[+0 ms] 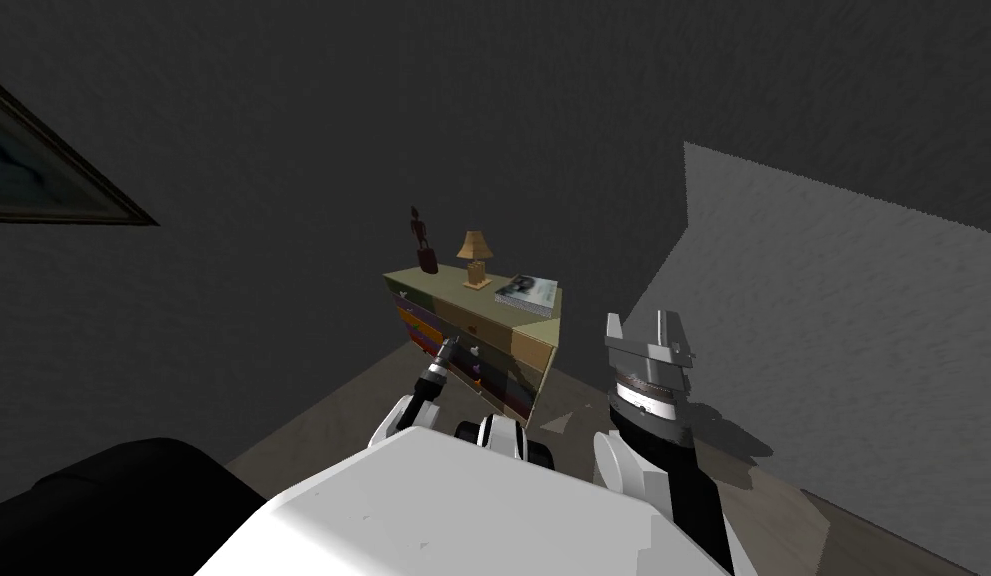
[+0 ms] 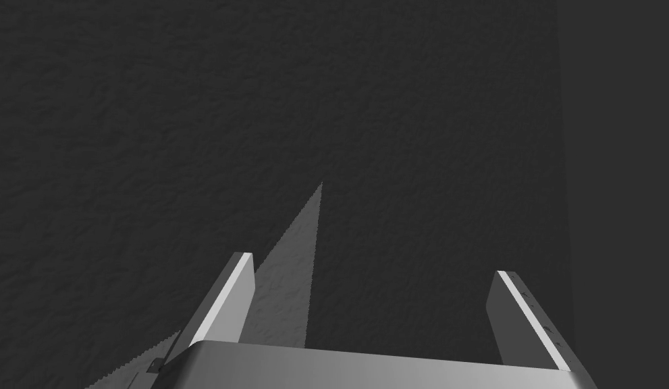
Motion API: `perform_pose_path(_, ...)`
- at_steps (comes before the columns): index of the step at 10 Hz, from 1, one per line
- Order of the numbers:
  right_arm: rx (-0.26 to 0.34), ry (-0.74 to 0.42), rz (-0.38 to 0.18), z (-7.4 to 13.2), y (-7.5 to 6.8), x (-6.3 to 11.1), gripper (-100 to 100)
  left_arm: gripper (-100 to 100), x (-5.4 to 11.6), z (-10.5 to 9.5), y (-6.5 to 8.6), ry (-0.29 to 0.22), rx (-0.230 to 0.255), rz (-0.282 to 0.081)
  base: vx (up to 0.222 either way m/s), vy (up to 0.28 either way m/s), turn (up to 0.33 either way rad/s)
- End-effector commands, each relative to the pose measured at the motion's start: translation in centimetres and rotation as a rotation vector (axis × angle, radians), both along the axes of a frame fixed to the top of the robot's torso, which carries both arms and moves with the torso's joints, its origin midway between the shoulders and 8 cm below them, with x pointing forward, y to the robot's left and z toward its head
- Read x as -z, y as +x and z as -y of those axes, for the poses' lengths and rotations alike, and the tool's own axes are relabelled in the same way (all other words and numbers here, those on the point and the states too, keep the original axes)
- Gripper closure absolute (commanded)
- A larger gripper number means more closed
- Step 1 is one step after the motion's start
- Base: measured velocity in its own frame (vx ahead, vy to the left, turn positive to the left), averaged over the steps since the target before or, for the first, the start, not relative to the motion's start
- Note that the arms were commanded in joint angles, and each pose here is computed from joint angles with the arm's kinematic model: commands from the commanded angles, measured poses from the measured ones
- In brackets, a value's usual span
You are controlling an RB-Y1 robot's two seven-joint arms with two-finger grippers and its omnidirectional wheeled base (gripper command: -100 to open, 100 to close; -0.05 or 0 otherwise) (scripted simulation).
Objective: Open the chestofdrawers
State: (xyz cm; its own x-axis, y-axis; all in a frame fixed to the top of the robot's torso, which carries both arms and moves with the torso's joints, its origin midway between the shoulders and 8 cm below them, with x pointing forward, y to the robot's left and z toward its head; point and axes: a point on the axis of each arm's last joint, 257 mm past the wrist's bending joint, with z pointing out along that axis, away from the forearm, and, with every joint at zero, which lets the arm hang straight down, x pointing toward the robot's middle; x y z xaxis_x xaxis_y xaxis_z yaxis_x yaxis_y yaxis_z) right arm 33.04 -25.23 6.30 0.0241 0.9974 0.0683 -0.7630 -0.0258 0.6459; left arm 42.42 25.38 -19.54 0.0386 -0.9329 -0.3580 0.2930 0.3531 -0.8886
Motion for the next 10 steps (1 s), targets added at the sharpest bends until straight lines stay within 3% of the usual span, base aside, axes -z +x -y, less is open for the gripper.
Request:
perform_pose_path(1, 0.0, 0.0, 0.0, 0.0, 0.0, 0.0, 0, -100, 2.4, 0.3, 0.3, -0.001, 0.005, -0.043, 0.041, -0.003, -0.047)
perform_pose_path(4, 0.0, 0.0, 0.0, 0.0, 0.0, 0.0, 0, -100, 5.1, 0.9, 0.6, -0.002, 0.013, -0.094, 0.045, 0.005, -0.042)
perform_pose_path(5, 0.0, 0.0, 0.0, 0.0, 0.0, 0.0, 0, -100, 6.8, 1.4, 0.8, -0.006, 0.017, -0.124, 0.051, 0.01, -0.085)
perform_pose_path(8, 0.0, 0.0, 0.0, 0.0, 0.0, 0.0, 0, -100, 8.9, 2.3, 0.9, -0.02, 0.022, -0.164, 0.039, 0.009, -0.039)
perform_pose_path(10, 0.0, 0.0, 0.0, 0.0, 0.0, 0.0, 0, -100, 7.8, 2.1, 1.3, -0.017, 0.018, -0.156, 0.041, 0.0, -0.015)
